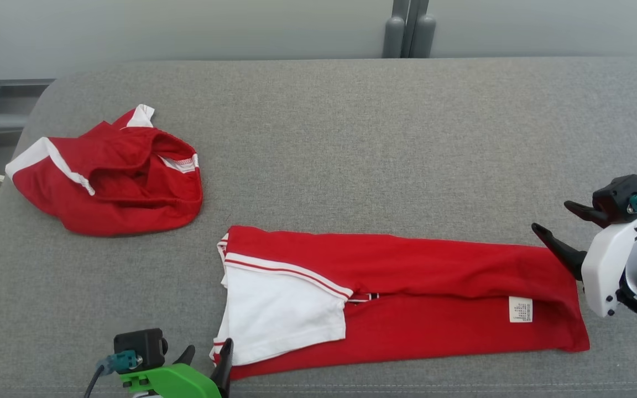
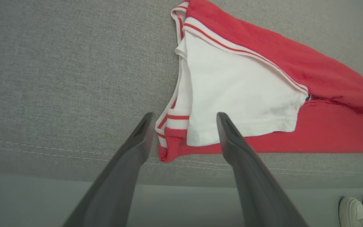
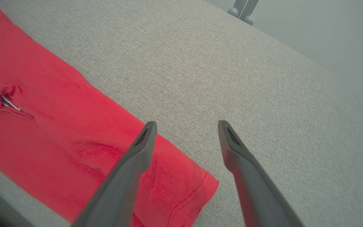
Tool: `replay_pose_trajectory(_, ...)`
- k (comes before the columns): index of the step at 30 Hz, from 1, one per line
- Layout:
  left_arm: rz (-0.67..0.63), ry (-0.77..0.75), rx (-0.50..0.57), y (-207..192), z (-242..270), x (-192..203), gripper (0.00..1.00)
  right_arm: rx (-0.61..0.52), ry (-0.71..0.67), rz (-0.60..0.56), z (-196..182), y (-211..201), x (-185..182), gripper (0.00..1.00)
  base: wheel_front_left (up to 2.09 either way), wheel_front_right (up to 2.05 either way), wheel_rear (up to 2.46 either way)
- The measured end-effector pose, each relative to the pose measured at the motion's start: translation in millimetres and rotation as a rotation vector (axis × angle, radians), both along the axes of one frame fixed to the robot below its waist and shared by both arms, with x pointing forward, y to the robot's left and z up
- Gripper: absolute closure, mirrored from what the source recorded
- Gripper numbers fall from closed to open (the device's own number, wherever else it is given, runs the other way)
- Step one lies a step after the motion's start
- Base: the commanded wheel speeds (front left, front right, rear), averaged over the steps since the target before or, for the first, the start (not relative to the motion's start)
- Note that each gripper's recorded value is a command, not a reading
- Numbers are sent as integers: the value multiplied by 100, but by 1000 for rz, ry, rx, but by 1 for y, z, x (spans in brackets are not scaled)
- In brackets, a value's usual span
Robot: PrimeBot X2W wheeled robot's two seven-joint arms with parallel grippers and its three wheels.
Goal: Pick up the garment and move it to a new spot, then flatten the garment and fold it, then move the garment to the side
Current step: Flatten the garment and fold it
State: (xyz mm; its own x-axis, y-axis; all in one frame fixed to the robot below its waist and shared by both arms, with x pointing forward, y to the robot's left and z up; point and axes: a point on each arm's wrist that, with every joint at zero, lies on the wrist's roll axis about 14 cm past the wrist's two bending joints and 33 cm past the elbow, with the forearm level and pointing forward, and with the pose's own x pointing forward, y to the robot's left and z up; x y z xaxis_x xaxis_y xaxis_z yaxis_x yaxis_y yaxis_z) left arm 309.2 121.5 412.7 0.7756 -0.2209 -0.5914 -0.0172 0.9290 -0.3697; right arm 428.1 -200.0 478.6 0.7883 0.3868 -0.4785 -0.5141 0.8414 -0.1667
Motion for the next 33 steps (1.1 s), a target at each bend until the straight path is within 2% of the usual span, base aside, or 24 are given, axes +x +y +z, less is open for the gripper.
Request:
replay_pose_trajectory(4, 8, -17, 19, 5, 0, -4, 0, 61, -38, -32, 1, 5, -4, 0, 0, 0, 0)
replay_pose_trajectory(8, -3, -102, 50, 12, 9, -1, 0, 143, -72, -79, 2, 13, -12, 0, 0, 0, 0)
replay_pose_trajectory(14, 24, -319, 67, 24, 41, 11, 0, 293, -141, -196, 6, 16, -22, 0, 0, 0, 0)
replay_pose_trajectory(22, 141, -568, 78, 47, 80, 20, 0, 470, -225, -344, 10, 23, -41, 0, 0, 0, 0)
replay_pose_trajectory(33, 290, -638, 85, 79, 90, 20, 0, 617, -325, -470, 25, 30, -56, 0, 0, 0, 0)
